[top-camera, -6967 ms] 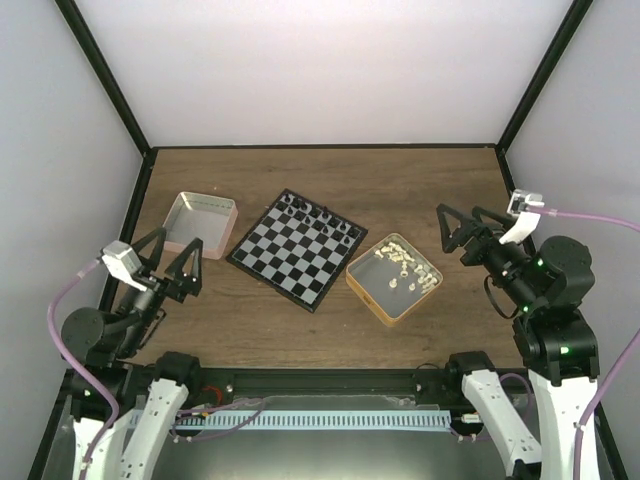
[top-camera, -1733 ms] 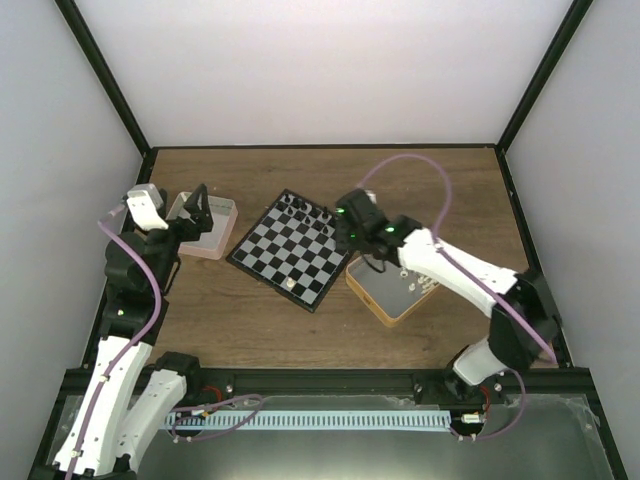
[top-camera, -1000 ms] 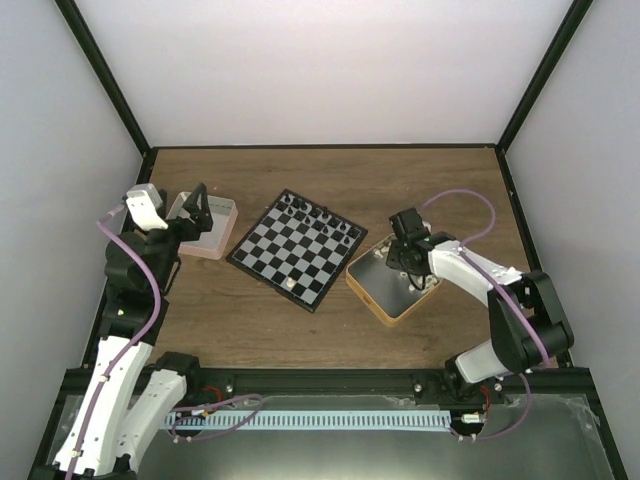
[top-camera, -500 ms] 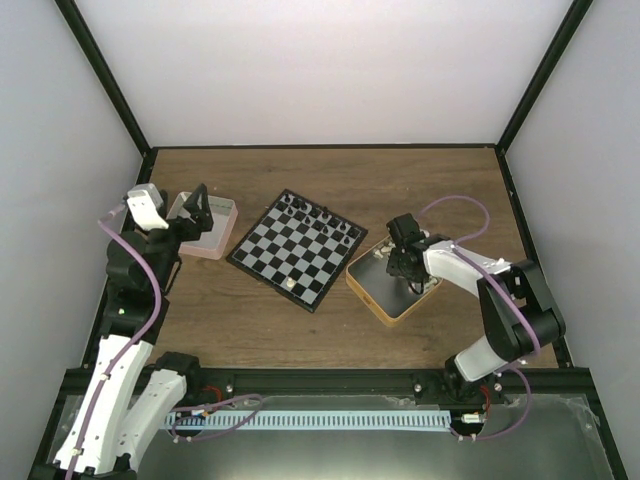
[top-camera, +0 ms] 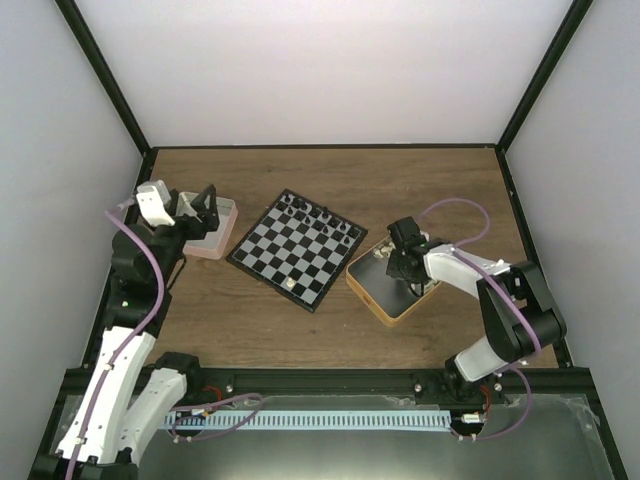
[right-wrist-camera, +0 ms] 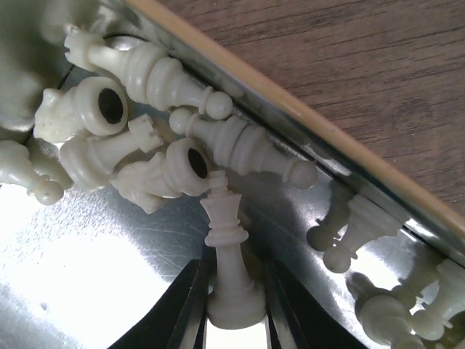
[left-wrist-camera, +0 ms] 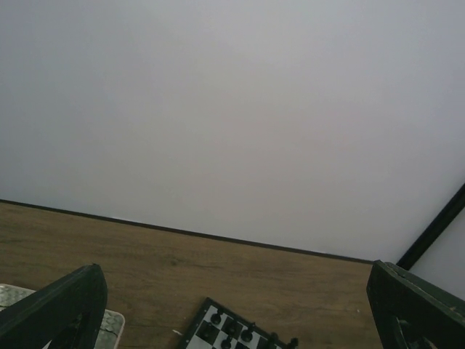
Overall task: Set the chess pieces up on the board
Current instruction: Pick up the chess piece from the storage box, then place the chess piece on the chessboard.
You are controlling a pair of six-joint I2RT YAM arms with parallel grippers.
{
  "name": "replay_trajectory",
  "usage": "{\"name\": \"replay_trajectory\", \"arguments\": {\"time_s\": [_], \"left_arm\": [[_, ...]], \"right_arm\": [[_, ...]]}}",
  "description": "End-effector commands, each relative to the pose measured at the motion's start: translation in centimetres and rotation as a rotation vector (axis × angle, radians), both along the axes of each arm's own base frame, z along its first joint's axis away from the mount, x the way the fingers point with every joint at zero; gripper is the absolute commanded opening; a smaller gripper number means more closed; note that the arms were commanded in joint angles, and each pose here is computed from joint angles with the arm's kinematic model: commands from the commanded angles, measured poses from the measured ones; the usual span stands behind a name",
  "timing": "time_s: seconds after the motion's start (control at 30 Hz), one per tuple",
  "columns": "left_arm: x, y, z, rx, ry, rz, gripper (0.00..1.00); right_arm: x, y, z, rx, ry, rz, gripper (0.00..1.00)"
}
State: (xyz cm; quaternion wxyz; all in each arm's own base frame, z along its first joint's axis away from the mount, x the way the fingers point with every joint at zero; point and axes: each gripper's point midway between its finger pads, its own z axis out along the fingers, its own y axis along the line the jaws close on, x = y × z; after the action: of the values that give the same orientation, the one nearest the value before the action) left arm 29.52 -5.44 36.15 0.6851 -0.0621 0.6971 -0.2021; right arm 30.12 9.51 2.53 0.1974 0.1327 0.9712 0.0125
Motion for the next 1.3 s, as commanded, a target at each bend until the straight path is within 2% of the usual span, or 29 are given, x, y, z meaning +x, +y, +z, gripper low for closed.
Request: {"name": "replay_trajectory", "arguments": {"time_s": [0.0,0.17,0.33,0.4,0.57,0.67,0.83,0.97,1.1,1.13,1.27], "left_arm": [[0.2,-1.2,0.3,-0.013,-0.014,-0.08,1.0],[1.5,-1.1,-1.1,-0.025,0.048,-0.089,1.0],[2.5,-4.7,-2.6,-0.033,0.117,-0.304,1.0],[3.4,-5.9,-4.0,-0.075,0.193,-0.366,1.0],[5.1,-7.8,-9.2,-0.195,0.518,-0.415,1.0],[4.7,-9.7,-11.2,-0.209,0.61,-0.46,1.0],[2.4,-15.5,-10.3,-0.228,0.6,-0.63,1.0],[-1.1,-20.0,-7.1,-0.343,0.543,-0.863,1.0],[-3.2,-22.0,-5.4,-0.418,0.532,-1.017,1.0],[-3.5,-22.5,-5.5,-0.421,0.545,-1.038,0.98],[-4.7,-24.5,-5.8,-0.401,0.583,-1.147,0.81]], "right_arm": [[0.4,0.3,1.4,0.034,-0.059,0.02,0.17],[0.5,2.0,4.8,0.151,-0.164,0.091,0.17],[0.0,4.8,9.5,0.322,-0.32,0.231,0.17],[-0.3,6.3,11.7,0.399,-0.393,0.318,0.16],[-3.4,11.3,18.4,0.654,-0.592,0.651,0.13],[-5.1,13.0,21.1,0.726,-0.668,0.793,0.13],[-7.8,15.2,23.8,0.778,-0.73,0.986,0.13],[-8.8,15.8,25.2,0.771,-0.765,1.063,0.13],[-9.1,16.0,25.8,0.765,-0.786,1.107,0.13],[-9.0,16.1,25.7,0.763,-0.781,1.111,0.13],[-8.5,16.8,24.8,0.755,-0.73,1.129,0.13]]}}
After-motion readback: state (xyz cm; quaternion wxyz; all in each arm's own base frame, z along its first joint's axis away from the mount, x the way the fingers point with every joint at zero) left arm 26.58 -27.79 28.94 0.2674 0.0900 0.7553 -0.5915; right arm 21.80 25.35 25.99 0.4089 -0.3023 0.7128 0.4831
